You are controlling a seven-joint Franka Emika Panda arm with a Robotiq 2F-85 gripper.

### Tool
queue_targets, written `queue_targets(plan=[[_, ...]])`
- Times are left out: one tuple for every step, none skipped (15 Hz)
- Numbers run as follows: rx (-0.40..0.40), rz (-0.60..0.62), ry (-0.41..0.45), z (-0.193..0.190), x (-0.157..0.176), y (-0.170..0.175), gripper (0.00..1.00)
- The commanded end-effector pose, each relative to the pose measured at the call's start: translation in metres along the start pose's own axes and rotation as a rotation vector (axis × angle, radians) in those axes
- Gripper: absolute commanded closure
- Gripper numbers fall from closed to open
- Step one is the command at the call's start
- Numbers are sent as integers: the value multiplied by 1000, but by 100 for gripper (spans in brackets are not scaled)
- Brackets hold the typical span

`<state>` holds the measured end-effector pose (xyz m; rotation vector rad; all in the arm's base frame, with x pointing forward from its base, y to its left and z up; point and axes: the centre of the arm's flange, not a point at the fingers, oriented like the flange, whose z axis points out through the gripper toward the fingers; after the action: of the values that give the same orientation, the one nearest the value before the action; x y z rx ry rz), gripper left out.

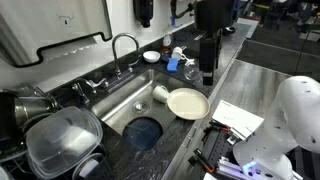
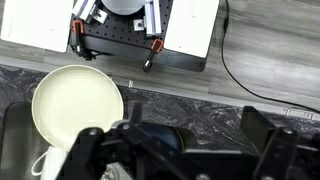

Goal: Put the white plate on the dish rack

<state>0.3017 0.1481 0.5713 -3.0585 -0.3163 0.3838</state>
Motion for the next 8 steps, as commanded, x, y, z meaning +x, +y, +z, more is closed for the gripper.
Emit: queue_targets(plan=[[0, 0, 0, 0, 0, 0, 0], [0, 0, -1, 0, 0, 0, 0], [0, 0, -1, 0, 0, 0, 0], [0, 0, -1, 0, 0, 0, 0], [0, 0, -1, 0, 0, 0, 0], [0, 0, -1, 0, 0, 0, 0], [4, -17, 24, 8, 4, 3, 0], [19, -25, 46, 19, 10, 7, 0]])
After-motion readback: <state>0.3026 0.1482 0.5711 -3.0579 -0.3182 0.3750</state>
